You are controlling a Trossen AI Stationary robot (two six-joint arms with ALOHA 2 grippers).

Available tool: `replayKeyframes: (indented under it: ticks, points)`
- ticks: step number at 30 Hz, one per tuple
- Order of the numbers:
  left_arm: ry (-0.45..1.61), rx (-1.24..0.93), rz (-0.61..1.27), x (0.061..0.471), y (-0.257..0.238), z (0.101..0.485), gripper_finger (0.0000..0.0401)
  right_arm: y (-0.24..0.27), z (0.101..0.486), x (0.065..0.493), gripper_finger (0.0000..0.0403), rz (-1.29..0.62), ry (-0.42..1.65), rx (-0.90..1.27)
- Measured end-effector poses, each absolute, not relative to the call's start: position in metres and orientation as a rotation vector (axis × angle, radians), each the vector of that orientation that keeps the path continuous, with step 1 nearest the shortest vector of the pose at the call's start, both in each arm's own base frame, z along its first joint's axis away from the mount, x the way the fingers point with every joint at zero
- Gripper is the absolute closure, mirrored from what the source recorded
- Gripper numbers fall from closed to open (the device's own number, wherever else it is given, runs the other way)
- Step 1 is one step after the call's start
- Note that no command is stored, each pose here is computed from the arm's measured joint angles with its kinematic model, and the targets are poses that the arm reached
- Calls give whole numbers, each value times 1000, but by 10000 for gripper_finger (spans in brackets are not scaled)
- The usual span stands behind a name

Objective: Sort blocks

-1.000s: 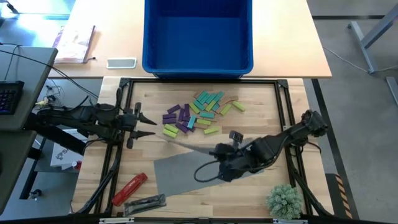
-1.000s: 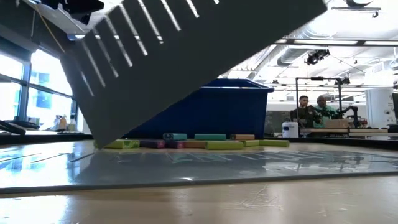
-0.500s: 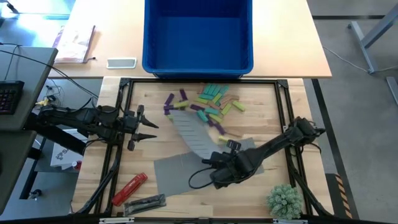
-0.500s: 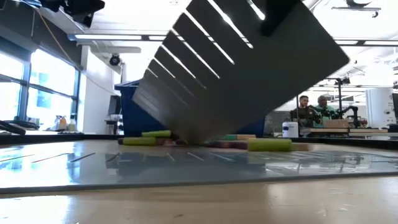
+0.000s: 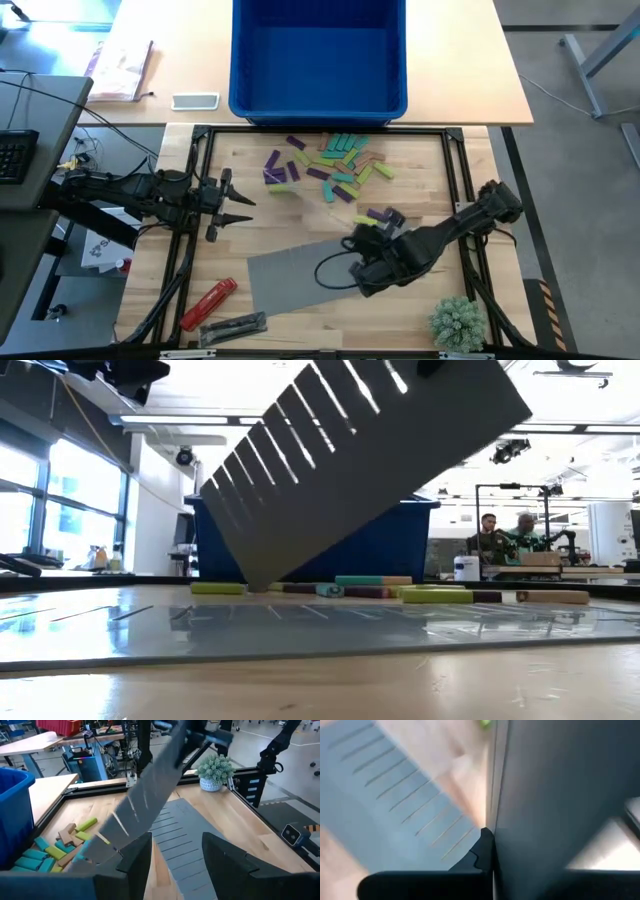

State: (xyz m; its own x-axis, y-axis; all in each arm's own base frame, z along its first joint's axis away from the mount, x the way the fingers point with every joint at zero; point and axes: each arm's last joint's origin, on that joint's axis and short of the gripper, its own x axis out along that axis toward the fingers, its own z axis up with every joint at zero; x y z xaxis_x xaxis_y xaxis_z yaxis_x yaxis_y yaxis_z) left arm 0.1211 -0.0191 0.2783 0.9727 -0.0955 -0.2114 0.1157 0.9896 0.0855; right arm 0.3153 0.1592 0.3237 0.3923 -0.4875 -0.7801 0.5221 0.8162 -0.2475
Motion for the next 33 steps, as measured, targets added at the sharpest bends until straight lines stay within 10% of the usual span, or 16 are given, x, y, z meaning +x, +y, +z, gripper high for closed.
replayKeyframes:
  ticks: [16, 33]
  points:
    - [215, 42, -6, 122, -17, 278, 244, 134, 368, 289, 402, -866, 592, 119]
    - [234, -357, 155, 165, -20, 266, 244, 157, 327, 335, 403, -839, 571, 208]
